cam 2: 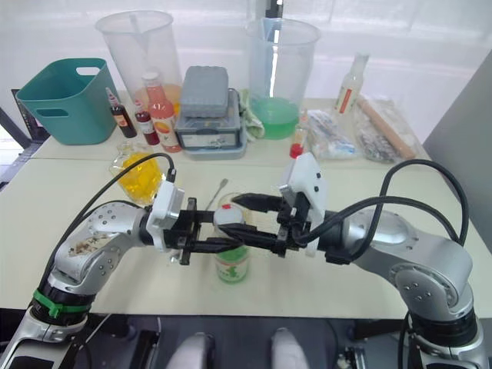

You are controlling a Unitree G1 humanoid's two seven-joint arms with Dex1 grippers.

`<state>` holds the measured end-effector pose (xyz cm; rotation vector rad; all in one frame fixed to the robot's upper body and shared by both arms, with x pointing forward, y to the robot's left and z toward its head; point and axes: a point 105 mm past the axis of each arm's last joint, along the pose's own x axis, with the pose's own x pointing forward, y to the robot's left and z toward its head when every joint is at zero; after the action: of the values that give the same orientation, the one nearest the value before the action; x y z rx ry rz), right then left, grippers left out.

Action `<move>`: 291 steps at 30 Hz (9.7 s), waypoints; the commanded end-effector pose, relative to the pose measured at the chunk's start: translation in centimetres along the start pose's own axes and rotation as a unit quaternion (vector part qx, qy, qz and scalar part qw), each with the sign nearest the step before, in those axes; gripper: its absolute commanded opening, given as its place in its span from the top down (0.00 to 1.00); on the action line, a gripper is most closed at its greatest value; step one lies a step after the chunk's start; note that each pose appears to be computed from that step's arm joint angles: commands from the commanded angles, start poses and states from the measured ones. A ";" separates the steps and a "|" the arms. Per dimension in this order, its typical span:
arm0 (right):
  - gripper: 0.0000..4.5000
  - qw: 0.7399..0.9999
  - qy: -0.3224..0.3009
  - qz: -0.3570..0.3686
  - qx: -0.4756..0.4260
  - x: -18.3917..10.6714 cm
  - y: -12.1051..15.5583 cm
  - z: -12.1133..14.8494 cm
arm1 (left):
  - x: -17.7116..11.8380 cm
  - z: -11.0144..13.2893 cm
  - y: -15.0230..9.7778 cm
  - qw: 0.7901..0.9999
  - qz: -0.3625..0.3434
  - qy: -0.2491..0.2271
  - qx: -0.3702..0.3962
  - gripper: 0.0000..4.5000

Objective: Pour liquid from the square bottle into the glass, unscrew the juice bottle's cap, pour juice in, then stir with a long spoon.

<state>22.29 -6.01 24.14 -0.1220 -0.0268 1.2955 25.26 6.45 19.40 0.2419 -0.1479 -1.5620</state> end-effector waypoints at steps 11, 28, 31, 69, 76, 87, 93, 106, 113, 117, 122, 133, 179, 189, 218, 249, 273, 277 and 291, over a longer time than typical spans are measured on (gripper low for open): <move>0.64 0.995 0.019 0.085 -0.053 0.7 0.1 0.0 | -0.6 -0.9 0.4 0.998 0.049 0.043 -0.003 0.67; 0.64 0.923 0.064 0.359 -0.127 2.3 -3.8 1.7 | -1.1 -1.0 -0.3 0.996 0.080 0.049 -0.003 0.67; 0.59 0.921 0.051 0.372 -0.099 1.8 -3.3 2.8 | -1.2 -1.1 -0.4 0.995 0.085 0.051 -0.005 0.67; 0.00 0.999 -0.017 -0.003 -0.036 0.7 -0.1 0.6 | 0.4 -1.1 0.7 0.999 0.009 0.034 -0.001 0.67; 0.55 1.000 -0.013 0.001 -0.028 0.8 -0.4 0.3 | 0.3 -1.1 0.7 0.999 0.013 0.035 -0.001 0.67; 0.62 0.975 0.030 0.196 -0.096 1.5 0.7 -0.6 | 0.0 -1.2 0.5 0.998 0.036 0.042 0.000 0.67; 0.62 0.927 0.078 0.341 -0.137 2.6 -1.7 -0.8 | -0.6 -1.3 0.2 0.997 0.061 0.052 0.006 0.67; 0.00 0.919 0.042 0.372 -0.119 1.4 -2.2 3.0 | -0.9 -1.3 0.1 0.995 0.085 0.051 0.010 0.67; 0.00 0.967 0.008 0.238 -0.091 0.2 -1.4 2.9 | -0.4 -1.6 0.1 0.997 0.064 0.043 0.005 0.67; 0.00 0.985 -0.001 0.147 -0.086 0.6 -1.2 2.2 | -0.1 -1.8 0.4 0.998 0.053 0.038 0.003 0.67; 0.00 0.997 -0.003 0.025 -0.071 0.3 -0.9 0.9 | 0.4 -2.1 0.5 0.999 0.025 0.030 -0.002 0.67; 0.31 0.999 -0.015 -0.016 -0.048 0.2 -0.4 0.2 | 0.8 -2.0 1.1 1.000 0.008 0.027 0.002 0.67; 0.64 0.997 -0.007 0.060 -0.043 0.8 -0.1 0.3 | 0.3 -1.4 1.1 0.999 0.038 0.032 0.012 0.67; 0.64 0.972 0.039 0.224 -0.062 0.6 -1.3 0.1 | -0.2 -1.7 0.5 0.997 0.061 0.038 0.008 0.67; 0.02 0.973 0.006 0.217 -0.074 -0.6 -1.3 3.5 | -0.5 -1.9 0.2 0.996 0.078 0.038 0.003 0.67; 0.63 0.994 0.023 0.092 -0.046 0.1 0.1 0.5 | 0.3 -2.0 0.7 0.998 0.048 0.032 0.006 0.67; 0.63 0.936 -0.002 0.318 -0.154 0.8 -0.2 8.0 | 0.2 -1.7 0.1 0.997 0.064 0.031 -0.005 0.67; 0.63 0.965 0.006 0.221 -0.141 -0.3 -2.8 8.1 | 0.1 -1.6 0.0 0.997 0.066 0.033 -0.005 0.67; 0.63 0.946 0.042 -0.321 -0.021 -10.5 -16.4 -1.4 | -0.2 -1.5 0.1 0.996 0.078 0.031 -0.008 0.67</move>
<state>34.94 -19.34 23.95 -0.1593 0.0370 0.7212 24.84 6.26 19.27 0.2427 -0.1731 -1.4519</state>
